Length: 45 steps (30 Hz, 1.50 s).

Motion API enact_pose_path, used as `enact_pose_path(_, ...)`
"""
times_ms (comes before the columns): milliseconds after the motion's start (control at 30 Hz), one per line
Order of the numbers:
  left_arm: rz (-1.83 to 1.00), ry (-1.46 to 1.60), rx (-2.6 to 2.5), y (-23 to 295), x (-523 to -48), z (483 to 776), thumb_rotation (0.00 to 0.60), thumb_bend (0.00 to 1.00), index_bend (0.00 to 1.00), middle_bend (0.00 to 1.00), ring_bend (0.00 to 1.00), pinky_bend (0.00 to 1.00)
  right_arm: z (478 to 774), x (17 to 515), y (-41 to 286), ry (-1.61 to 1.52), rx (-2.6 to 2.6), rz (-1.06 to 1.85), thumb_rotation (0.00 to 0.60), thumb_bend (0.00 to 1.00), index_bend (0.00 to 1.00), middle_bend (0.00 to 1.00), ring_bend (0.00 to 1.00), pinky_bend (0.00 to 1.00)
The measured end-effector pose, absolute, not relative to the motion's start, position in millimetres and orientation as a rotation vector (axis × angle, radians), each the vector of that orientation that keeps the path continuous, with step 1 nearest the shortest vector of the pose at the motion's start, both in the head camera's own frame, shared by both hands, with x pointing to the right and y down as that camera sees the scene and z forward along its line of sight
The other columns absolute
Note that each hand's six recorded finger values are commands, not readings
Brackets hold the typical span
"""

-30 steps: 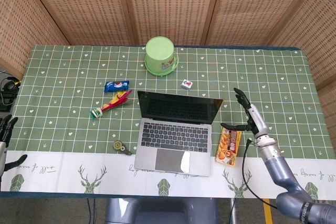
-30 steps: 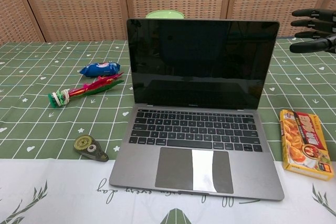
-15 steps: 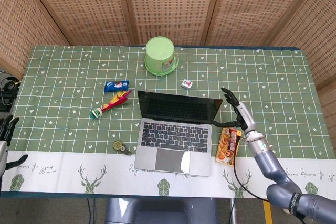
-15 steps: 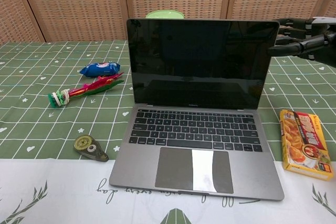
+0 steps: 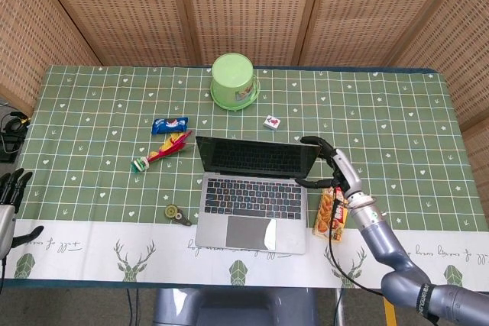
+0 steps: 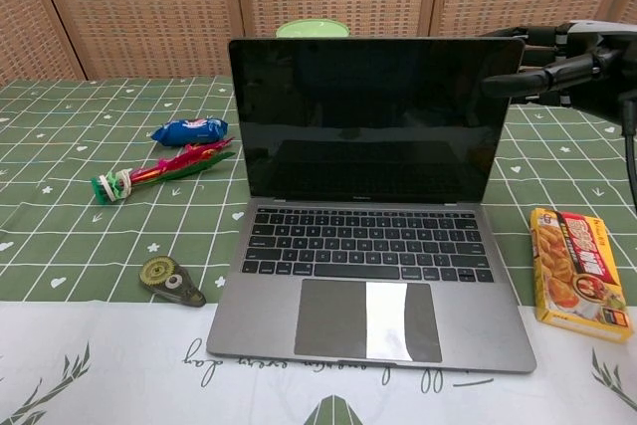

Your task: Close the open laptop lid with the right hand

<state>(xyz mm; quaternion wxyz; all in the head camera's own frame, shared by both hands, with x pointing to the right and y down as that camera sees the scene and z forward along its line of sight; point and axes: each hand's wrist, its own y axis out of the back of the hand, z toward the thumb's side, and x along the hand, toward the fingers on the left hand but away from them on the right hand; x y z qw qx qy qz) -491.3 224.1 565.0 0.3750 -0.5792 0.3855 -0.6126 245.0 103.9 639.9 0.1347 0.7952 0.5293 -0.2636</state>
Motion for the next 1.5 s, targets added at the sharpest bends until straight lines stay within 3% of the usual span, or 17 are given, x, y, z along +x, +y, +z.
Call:
enact_pose_path(467, -1.563, 0.981, -1.485, 224.8, -489.5, 564.6, 0.600, 0.00, 0.00, 0.00, 0.00, 0.00, 634.0, 239.9, 108.1, 1.465, 2.298, -0.751, 0.600, 0.29, 0.37, 0.44, 0.43, 0.39)
enact_pose_path(1500, -1.559, 0.971, -1.491, 226.0, -486.7, 563.2, 0.600, 0.00, 0.00, 0.00, 0.00, 0.00, 624.5, 227.7, 151.4, 1.084, 2.213, -0.774, 0.600, 0.26, 0.41, 0.46, 0.46, 0.42)
